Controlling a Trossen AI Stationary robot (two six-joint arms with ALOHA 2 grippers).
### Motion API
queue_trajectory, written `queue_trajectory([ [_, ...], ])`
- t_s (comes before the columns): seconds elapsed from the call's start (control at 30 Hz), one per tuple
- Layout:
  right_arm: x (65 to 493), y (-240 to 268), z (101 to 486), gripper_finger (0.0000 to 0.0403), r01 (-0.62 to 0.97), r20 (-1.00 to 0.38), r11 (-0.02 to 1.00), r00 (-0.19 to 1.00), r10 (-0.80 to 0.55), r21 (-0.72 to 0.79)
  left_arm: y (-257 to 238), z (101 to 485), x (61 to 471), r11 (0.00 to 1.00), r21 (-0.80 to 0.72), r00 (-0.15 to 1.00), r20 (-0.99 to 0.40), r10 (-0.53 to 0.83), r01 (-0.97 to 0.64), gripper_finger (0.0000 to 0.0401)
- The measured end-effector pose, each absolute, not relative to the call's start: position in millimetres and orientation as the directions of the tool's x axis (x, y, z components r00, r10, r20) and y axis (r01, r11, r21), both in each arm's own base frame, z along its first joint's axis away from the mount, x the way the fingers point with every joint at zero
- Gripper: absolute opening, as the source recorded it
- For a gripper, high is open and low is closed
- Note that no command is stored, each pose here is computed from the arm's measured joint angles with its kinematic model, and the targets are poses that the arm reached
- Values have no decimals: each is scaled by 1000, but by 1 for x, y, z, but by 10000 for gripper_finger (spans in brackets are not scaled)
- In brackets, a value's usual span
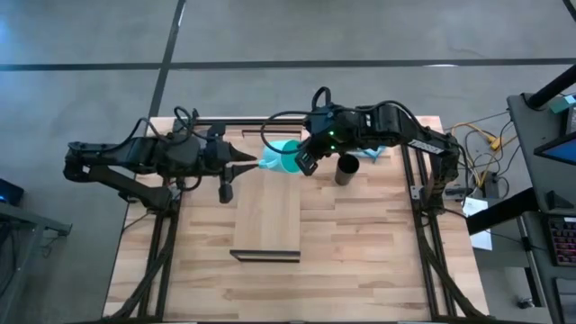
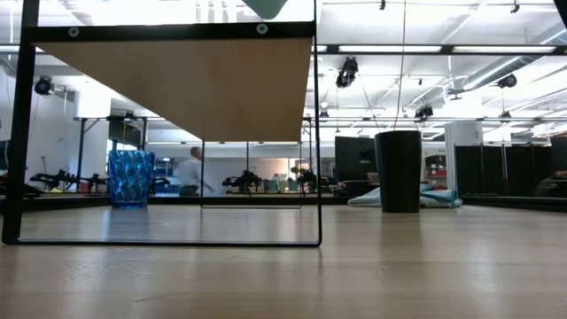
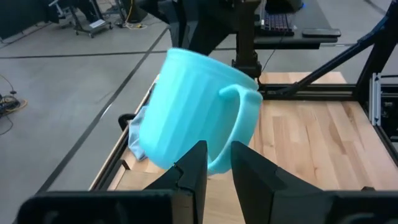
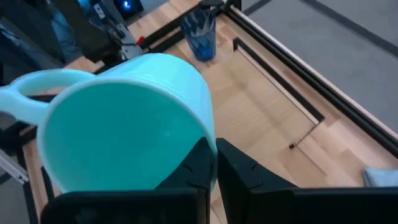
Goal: Stack small to large cups/mugs on shelf
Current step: Put the blue mug on the shelf
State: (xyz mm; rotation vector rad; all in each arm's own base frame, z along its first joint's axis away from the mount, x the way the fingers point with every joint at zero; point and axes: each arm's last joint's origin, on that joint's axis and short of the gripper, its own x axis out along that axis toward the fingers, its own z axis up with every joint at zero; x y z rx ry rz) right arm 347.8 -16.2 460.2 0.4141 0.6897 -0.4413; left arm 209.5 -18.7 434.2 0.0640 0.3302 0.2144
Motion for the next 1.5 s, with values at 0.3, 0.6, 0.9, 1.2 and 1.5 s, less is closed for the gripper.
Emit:
queue_trajectory([
  [0.3, 349, -16, 461, 13, 514, -674, 830, 694, -253, 218, -20, 433, 215, 977, 93, 927, -309, 214, -194, 59],
  [0.6, 349, -16, 461, 12, 517, -670, 827, 696, -258, 219, -22, 435, 215, 980, 88, 933, -301, 198, -179, 59],
  [0.9, 349, -16, 461, 12, 518, -667, 827, 698, -260, 220, -23, 434, 217, 983, 84, 934, -308, 179, -161, 59],
  [1.2, 351, -16, 462, 12, 516, -655, 825, 709, -261, 230, -24, 434, 227, 983, 76, 942, -280, 182, -167, 129],
  [1.5, 349, -16, 460, 11, 520, -672, 827, 693, -261, 215, -25, 424, 244, 974, 100, 925, -308, 223, -202, 148],
])
